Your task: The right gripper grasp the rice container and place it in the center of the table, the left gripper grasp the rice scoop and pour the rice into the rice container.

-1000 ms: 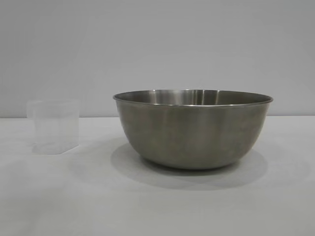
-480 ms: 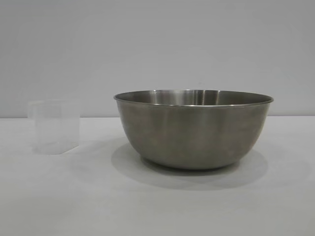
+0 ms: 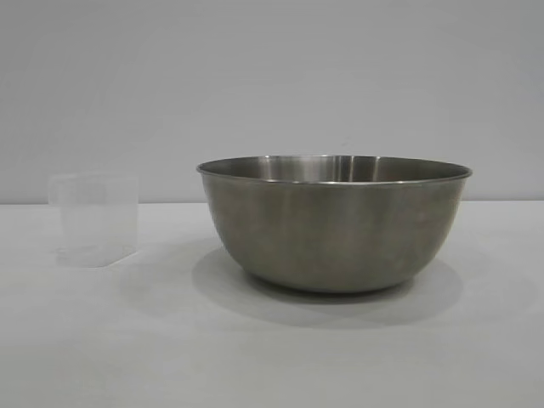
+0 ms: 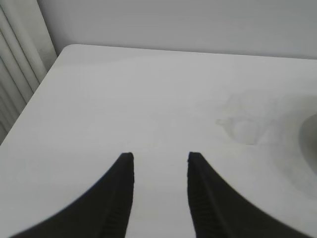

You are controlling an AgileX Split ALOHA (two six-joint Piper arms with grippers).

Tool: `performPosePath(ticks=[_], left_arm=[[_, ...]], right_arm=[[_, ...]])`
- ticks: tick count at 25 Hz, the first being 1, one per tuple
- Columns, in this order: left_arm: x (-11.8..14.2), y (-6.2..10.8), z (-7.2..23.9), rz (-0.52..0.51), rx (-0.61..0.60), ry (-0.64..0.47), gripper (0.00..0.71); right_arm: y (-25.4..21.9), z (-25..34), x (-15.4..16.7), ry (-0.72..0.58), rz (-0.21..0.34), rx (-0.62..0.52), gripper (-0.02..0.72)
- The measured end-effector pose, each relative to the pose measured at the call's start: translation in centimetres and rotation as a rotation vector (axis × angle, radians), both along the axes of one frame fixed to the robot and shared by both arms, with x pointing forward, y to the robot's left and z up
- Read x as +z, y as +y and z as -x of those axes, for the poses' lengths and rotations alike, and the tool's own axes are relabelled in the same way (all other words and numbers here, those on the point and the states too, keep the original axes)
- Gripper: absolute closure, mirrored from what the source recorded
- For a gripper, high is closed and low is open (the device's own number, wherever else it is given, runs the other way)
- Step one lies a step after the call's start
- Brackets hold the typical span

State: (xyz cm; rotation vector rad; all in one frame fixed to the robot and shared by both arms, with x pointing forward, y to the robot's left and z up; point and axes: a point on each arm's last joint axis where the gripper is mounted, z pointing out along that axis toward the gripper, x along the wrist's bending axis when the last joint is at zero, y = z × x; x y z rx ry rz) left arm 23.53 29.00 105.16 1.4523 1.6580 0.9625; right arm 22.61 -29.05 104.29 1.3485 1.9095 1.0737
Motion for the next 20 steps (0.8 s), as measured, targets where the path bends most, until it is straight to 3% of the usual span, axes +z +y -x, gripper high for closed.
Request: performPosePath(ticks=[5,20], left_arm=[[-0.62,0.32,0.53,-0.019,0.037,0.054,0.444],[-0.88,0.66,0.47,-0.049,0.060,0.062,0.444]], right_arm=[[0.00,0.01,-0.01,0.001,0.000,0.000,0.380],[0.00,0.01,-0.01,0.001,0.000,0.000,0.380]])
